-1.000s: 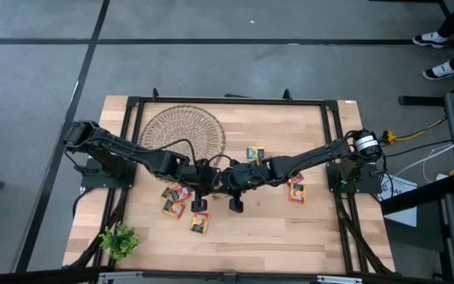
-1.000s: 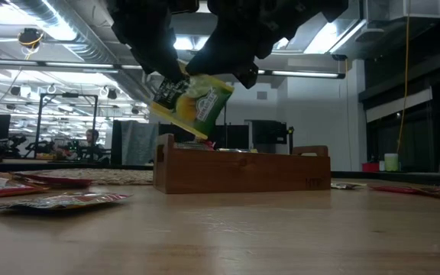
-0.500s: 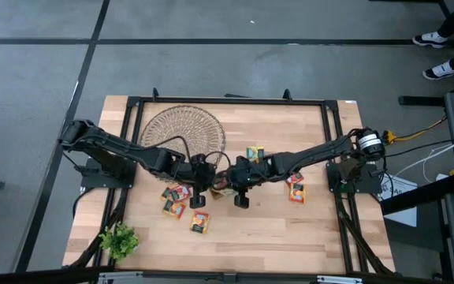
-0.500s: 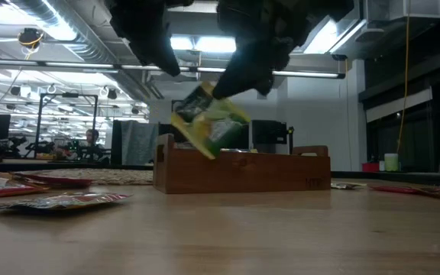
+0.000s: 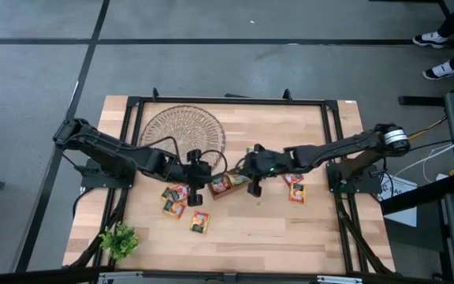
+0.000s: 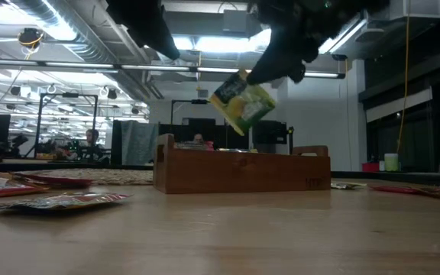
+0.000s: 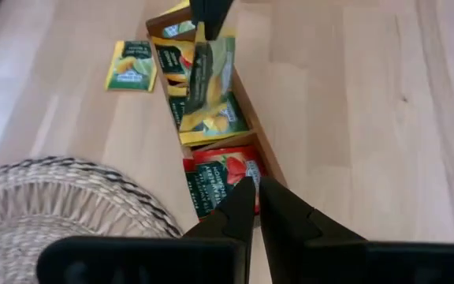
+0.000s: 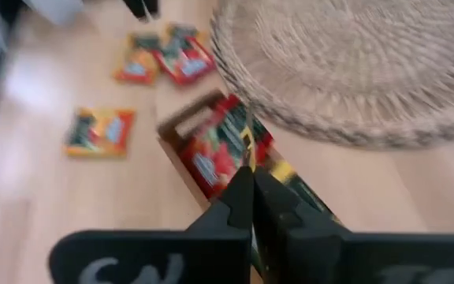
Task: Pick & Place Tea
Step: Put the yellow tea bag into the middle section of the wooden organizer
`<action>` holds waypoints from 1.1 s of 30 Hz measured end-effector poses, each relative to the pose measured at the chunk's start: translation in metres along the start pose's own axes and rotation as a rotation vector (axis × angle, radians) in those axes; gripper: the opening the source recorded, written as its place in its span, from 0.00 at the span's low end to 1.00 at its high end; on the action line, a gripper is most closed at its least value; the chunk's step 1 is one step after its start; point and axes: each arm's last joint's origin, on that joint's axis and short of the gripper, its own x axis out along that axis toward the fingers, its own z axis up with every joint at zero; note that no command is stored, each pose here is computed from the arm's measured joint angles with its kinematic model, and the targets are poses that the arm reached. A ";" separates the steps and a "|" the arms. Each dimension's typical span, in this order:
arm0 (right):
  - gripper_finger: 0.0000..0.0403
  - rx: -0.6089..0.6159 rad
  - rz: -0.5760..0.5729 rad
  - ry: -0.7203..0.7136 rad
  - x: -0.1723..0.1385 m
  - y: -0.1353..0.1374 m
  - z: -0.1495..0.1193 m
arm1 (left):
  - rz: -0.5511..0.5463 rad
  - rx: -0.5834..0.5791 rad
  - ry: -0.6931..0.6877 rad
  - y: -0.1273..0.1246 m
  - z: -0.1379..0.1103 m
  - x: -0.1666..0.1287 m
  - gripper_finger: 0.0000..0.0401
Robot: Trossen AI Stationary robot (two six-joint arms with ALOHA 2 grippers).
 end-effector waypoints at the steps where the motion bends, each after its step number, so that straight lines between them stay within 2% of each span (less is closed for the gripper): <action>1: 0.00 0.015 0.031 -0.036 0.000 -0.003 -0.004 | 0.011 0.003 -0.004 0.000 0.000 0.000 0.05; 4: 0.00 0.039 0.061 -0.100 -0.004 -0.013 -0.015 | 0.038 0.004 -0.015 -0.001 0.000 -0.001 0.04; 13: 0.00 0.113 0.061 -0.130 0.009 -0.032 -0.048 | 0.055 -0.010 -0.058 -0.001 0.004 -0.001 0.05; 22: 0.01 0.109 0.039 -0.113 0.020 -0.034 -0.054 | 0.035 -0.009 -0.145 -0.003 0.013 -0.002 0.04; 26: 0.05 0.110 0.002 -0.103 0.029 -0.035 -0.059 | 0.034 -0.009 -0.150 -0.003 0.013 -0.002 0.05; 33: 0.11 0.115 0.004 -0.115 0.041 -0.035 -0.063 | 0.034 -0.009 -0.150 -0.003 0.013 -0.002 0.04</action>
